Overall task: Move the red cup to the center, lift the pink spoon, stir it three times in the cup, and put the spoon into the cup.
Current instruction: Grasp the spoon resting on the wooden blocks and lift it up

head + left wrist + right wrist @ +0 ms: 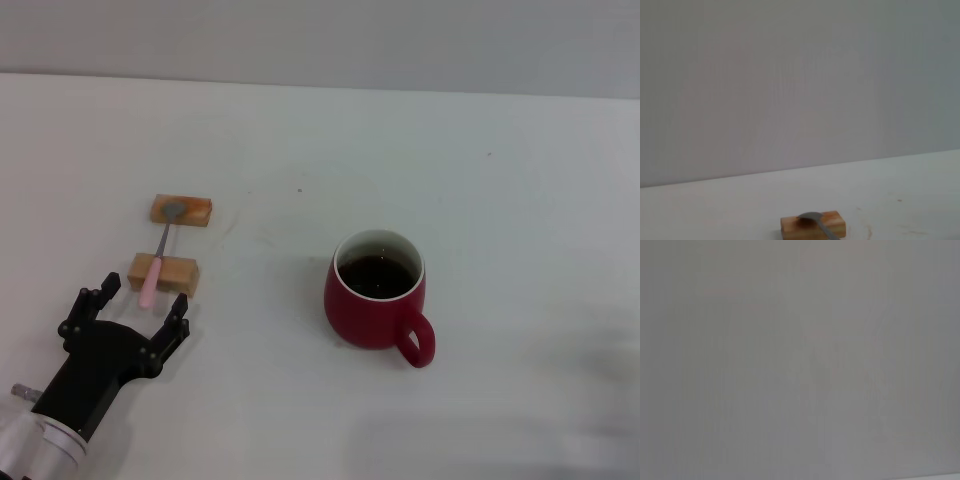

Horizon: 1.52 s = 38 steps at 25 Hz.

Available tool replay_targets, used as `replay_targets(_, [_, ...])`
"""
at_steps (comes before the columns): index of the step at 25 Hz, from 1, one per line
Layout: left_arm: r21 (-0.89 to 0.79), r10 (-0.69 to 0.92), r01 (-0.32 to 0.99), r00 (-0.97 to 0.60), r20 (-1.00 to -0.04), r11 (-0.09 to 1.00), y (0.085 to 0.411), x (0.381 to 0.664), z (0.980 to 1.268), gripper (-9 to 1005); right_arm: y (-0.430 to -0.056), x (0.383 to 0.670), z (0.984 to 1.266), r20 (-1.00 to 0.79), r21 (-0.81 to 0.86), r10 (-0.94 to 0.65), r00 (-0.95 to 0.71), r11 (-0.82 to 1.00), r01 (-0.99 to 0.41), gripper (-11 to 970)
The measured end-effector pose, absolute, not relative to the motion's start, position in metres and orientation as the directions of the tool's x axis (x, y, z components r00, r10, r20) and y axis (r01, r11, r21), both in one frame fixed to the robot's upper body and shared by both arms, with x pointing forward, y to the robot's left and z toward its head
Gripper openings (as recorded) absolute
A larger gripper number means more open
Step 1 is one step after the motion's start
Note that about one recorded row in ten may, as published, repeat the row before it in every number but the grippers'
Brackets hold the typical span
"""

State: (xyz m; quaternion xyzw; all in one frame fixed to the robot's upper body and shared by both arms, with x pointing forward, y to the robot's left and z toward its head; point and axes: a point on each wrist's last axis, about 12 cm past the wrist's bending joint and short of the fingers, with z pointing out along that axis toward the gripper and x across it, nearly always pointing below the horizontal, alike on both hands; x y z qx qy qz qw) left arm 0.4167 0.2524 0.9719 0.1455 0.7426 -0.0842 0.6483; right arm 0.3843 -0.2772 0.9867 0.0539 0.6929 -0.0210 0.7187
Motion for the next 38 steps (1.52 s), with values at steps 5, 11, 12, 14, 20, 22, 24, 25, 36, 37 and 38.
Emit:
replay_targets(5, [0.064,0.11,0.336,-0.117,-0.987,0.94,0.2507,0.4164,0.9717,862,-0.2772,0.3833,0.987,-0.998,0.05,0.046,0.042,0.993,0.107,-1])
replay_targets(11, [0.063,0.107,0.34,-0.112,-0.988,0.938,0.2492,0.4183,0.9727,862,-0.2777,0.3817,0.9889,-0.997,0.052,0.046,0.058,0.992,0.113,-1])
replay_targets(12, [0.063,0.106,0.339,-0.112,-0.988,0.939,0.2492,0.4188,0.9729,862,-0.2778,0.3814,0.9891,-0.997,0.052,0.045,0.061,0.992,0.113,-1])
replay_targets(14, [0.063,0.106,0.339,-0.11,-0.988,0.939,0.2491,0.4196,0.9731,862,-0.278,0.3806,0.9893,-0.997,0.052,0.045,0.063,0.992,0.115,-1])
replay_targets(20, [0.063,0.106,0.337,-0.111,-0.988,0.94,0.2495,0.4201,0.9732,862,-0.2781,0.3788,0.989,-0.997,0.052,0.045,0.061,0.992,0.116,-1])
replay_targets(22, [0.061,0.104,0.338,-0.111,-0.988,0.939,0.2488,0.42,0.9733,861,-0.2781,0.3783,0.9888,-0.997,0.051,0.045,0.06,0.992,0.116,-1])
replay_targets(24, [0.058,0.102,0.339,-0.113,-0.988,0.939,0.2483,0.4193,0.9731,861,-0.2782,0.3779,0.9887,-0.997,0.051,0.045,0.06,0.992,0.117,0])
replay_targets(25, [0.057,0.101,0.339,-0.114,-0.988,0.939,0.2481,0.4189,0.9729,861,-0.2782,0.3777,0.9887,-0.997,0.051,0.045,0.059,0.992,0.117,0])
replay_targets(36, [0.046,0.095,0.334,-0.131,-0.987,0.942,0.2483,0.4176,0.9711,861,-0.2785,0.3755,0.9881,-0.998,0.049,0.043,0.055,0.992,0.113,-1])
replay_targets(37, [0.046,0.094,0.334,-0.131,-0.987,0.942,0.2483,0.4176,0.9711,861,-0.2785,0.3754,0.9881,-0.998,0.049,0.043,0.055,0.992,0.114,0])
replay_targets(38, [0.045,0.094,0.333,-0.131,-0.987,0.942,0.2483,0.4176,0.9712,861,-0.2786,0.3754,0.9881,-0.998,0.049,0.043,0.055,0.992,0.114,0])
